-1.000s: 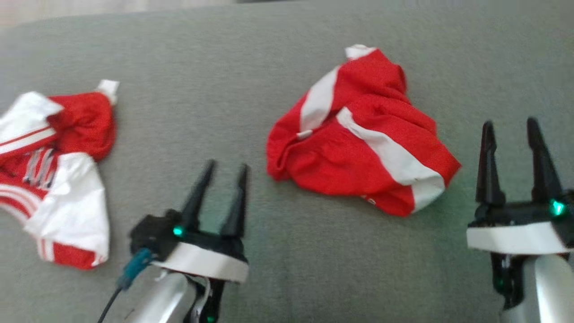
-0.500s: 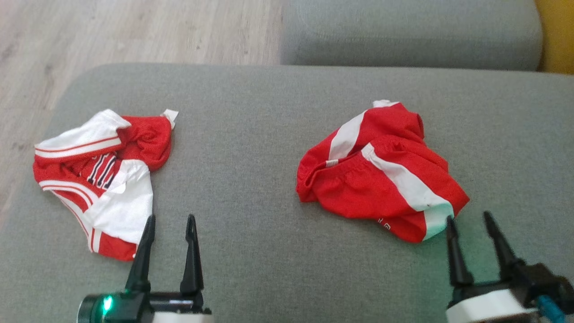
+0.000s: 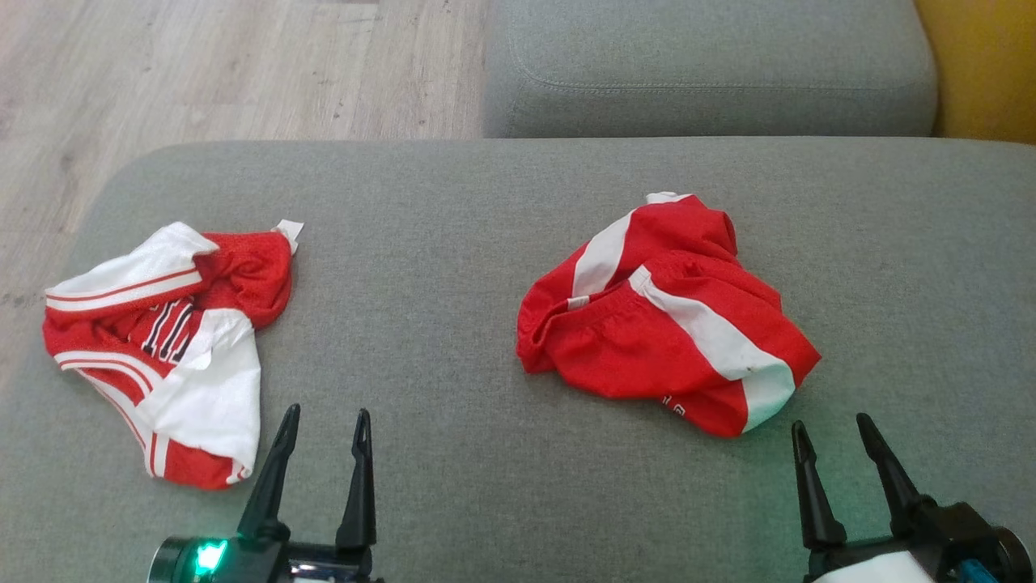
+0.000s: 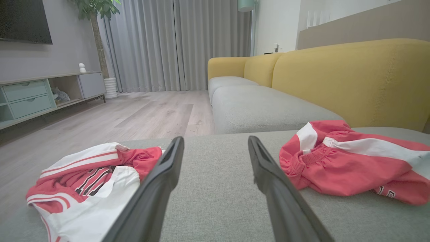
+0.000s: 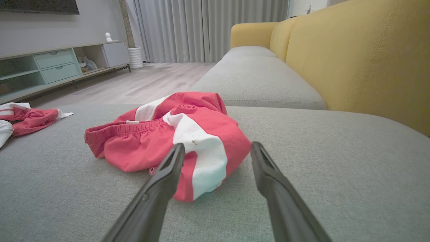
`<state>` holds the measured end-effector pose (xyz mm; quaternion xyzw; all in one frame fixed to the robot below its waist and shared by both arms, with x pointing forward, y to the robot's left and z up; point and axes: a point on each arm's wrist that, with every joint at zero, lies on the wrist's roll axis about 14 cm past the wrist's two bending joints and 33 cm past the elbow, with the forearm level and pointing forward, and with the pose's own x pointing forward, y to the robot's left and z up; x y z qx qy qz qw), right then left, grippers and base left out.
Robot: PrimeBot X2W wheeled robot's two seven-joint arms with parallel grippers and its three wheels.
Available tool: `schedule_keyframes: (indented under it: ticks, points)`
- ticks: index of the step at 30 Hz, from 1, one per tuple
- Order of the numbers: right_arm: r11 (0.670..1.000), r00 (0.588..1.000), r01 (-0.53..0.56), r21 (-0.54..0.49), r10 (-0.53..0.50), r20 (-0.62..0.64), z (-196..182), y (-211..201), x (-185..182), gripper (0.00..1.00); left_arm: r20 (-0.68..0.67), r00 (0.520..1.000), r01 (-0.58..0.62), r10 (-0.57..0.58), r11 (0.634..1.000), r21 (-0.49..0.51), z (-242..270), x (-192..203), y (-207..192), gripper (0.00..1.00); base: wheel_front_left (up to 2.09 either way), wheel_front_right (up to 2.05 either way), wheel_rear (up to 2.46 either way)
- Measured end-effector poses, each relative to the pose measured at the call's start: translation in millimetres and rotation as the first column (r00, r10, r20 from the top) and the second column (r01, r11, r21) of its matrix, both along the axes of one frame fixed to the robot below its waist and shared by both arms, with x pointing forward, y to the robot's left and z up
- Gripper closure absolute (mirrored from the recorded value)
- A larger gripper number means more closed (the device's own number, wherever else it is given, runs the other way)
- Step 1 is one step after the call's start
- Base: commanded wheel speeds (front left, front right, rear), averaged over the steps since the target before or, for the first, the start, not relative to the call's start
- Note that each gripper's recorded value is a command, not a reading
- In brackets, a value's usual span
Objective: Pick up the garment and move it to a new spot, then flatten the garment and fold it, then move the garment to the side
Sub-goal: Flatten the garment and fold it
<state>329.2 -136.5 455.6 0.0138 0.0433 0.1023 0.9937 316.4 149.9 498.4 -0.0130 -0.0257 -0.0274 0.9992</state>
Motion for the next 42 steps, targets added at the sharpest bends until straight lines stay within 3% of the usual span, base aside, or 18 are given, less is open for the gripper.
schedule_keyframes:
  ticks: [24, 31, 35, 39, 42]
  points:
    - [0.999, 0.999, 0.033, 0.010, -0.032, -0.017, -4.8, -8.1, -3.0, 0.00, -0.049, 0.997, 0.058, -0.057, 0.998, 0.016, -15.6, 4.6, -8.9, 0.00, 0.00, 0.00, 0.00]
    - [0.996, 0.996, 0.083, 0.043, -0.083, -0.016, -3.0, -20.0, -1.7, 0.00, -0.091, 0.983, 0.162, -0.162, 0.987, 0.001, -29.3, 16.4, -33.3, 0.00, 0.00, 0.00, 0.00]
    - [0.991, 0.992, 0.125, 0.057, -0.124, -0.011, -0.8, -31.0, 1.0, 0.00, -0.058, 0.946, 0.322, -0.320, 0.947, 0.021, -19.7, 47.6, -76.9, 0.00, 0.00, 0.00, 0.00]
    - [0.984, 0.986, 0.164, 0.071, -0.164, -0.008, 1.1, -41.5, 4.7, 0.00, -0.051, 0.878, 0.479, -0.477, 0.874, 0.079, -12.8, 79.7, -129.9, 0.00, 0.00, 0.00, 0.00]
    - [0.978, 0.980, 0.199, 0.065, -0.199, -0.010, 0.7, -52.5, 7.4, 0.00, -0.126, 0.816, 0.575, -0.564, 0.815, 0.077, -23.8, 94.3, -164.0, 0.00, 0.00, 0.00, 0.00]
